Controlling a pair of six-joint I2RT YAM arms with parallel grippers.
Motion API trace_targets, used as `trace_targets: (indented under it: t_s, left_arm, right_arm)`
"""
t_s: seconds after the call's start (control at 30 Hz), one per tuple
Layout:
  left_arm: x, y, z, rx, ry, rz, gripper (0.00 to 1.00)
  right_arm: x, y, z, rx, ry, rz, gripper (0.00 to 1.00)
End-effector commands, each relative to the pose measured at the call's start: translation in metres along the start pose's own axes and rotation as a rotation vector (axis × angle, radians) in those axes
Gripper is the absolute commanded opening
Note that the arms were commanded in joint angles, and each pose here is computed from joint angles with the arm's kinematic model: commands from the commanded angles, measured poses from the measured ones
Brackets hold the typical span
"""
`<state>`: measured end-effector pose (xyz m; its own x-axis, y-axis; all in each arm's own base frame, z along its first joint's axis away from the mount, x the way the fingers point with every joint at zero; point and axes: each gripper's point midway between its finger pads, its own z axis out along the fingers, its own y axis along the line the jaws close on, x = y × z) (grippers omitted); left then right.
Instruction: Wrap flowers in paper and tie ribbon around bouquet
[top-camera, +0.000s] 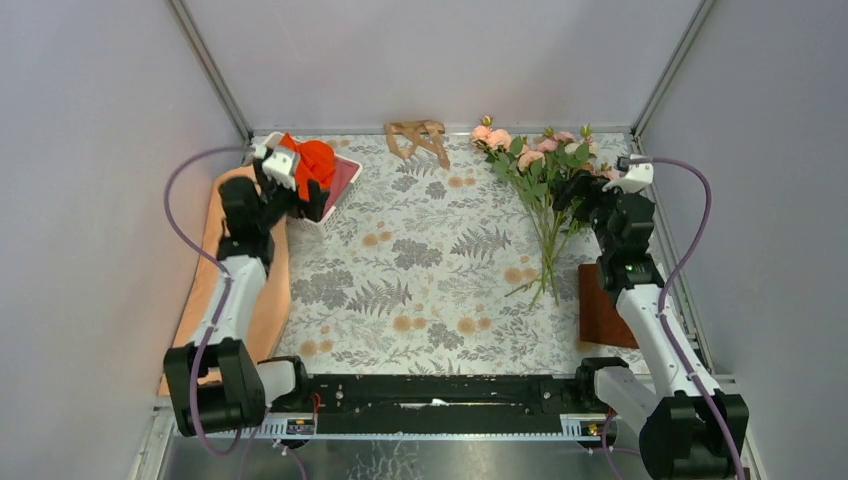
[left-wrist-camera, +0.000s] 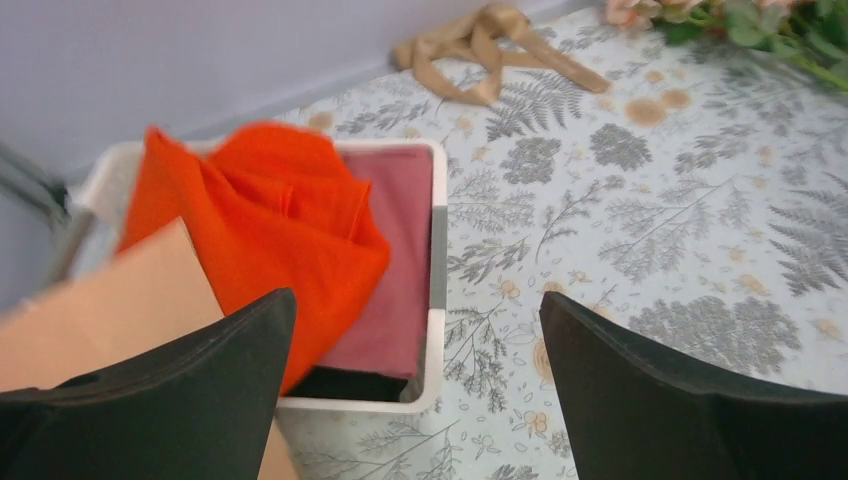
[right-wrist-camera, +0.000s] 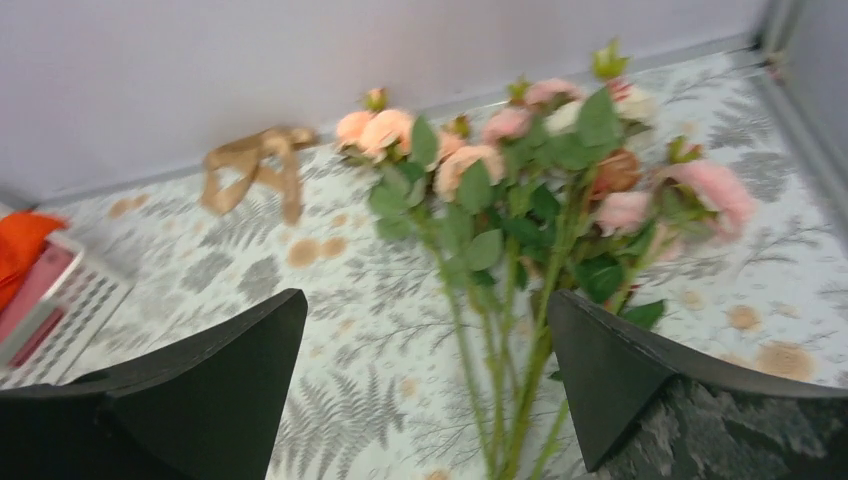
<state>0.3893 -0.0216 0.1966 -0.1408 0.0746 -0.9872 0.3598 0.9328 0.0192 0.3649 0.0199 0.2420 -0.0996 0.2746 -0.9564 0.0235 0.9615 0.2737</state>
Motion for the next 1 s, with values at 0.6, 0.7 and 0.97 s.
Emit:
trace_targets:
  t_s: [0.6,0.7,0.97]
  left_arm:
    - [0.153,0.049,-0.083,-0.204,1.055,0.195,0.99]
    - [0.175,0.071,-0.08,-0.305,1.123,0.23,0.98]
    - [0.18,0.104,-0.086,-0.491,1.15,0.318,0.82]
  right_arm:
    - [0.11,0.132,-0.033,-0.28,0.614,-0.068,1.0]
    - [0.126,0.136,-0.035,-0.286,0.658,-0.086,1.0]
    - [0.144,0.139,-0.041,-0.289,0.704,-0.097,0.99]
